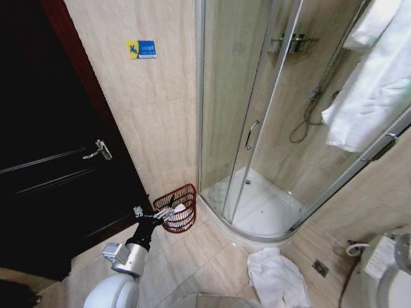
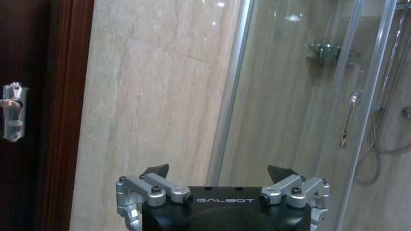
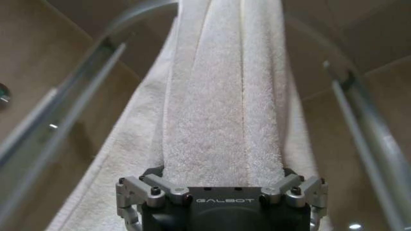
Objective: Discard the used towel into the hamper.
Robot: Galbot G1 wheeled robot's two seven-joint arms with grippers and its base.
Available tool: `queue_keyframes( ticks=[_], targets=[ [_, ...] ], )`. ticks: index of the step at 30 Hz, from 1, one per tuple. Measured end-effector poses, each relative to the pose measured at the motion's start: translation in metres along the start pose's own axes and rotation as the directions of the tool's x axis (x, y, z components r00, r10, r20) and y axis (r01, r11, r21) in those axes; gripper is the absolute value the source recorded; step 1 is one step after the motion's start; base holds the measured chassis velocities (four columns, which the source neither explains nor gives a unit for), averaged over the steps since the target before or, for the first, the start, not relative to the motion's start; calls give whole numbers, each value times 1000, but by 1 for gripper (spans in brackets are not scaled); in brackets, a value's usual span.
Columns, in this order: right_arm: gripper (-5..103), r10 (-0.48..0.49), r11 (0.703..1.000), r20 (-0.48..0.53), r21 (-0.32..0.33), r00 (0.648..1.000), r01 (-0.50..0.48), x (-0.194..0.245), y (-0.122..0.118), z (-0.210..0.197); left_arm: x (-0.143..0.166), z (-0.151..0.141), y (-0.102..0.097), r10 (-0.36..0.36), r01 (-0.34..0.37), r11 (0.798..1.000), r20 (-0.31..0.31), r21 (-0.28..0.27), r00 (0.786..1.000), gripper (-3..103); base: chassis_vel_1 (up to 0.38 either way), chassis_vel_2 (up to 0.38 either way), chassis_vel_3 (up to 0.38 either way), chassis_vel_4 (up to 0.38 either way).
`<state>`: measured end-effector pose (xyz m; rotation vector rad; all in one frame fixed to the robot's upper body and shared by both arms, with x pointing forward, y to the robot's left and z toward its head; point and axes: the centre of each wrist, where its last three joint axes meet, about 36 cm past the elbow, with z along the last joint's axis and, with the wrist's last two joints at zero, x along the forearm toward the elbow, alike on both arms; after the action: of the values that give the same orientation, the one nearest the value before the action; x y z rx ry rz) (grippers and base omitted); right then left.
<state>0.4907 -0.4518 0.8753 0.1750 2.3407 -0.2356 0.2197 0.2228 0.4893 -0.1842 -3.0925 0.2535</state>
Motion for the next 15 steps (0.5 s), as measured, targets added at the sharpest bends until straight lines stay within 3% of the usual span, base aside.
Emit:
queue_keyframes(
  ticks=[2, 5, 12, 15],
  targets=[
    [101, -11, 1000, 0, -14, 1000, 11, -2, 4, 0, 0, 0, 0, 0, 0, 1000, 0, 0, 1000, 100, 0, 0, 0, 0],
    [95, -26, 999, 6, -39, 1000, 26, -7, 12, -2, 0, 0, 0, 0, 0, 1000, 0, 0, 1000, 100, 0, 0, 0, 0],
    [62, -49, 997, 13, -67, 999, 49, -6, 13, -4, 0, 0, 0, 0, 0, 1000, 0, 0, 1000, 100, 0, 0, 0, 0],
    [57, -50, 997, 15, -66, 999, 51, -4, 11, -6, 0, 0, 0, 0, 0, 1000, 0, 0, 1000, 100, 0, 0, 0, 0]
  ],
)
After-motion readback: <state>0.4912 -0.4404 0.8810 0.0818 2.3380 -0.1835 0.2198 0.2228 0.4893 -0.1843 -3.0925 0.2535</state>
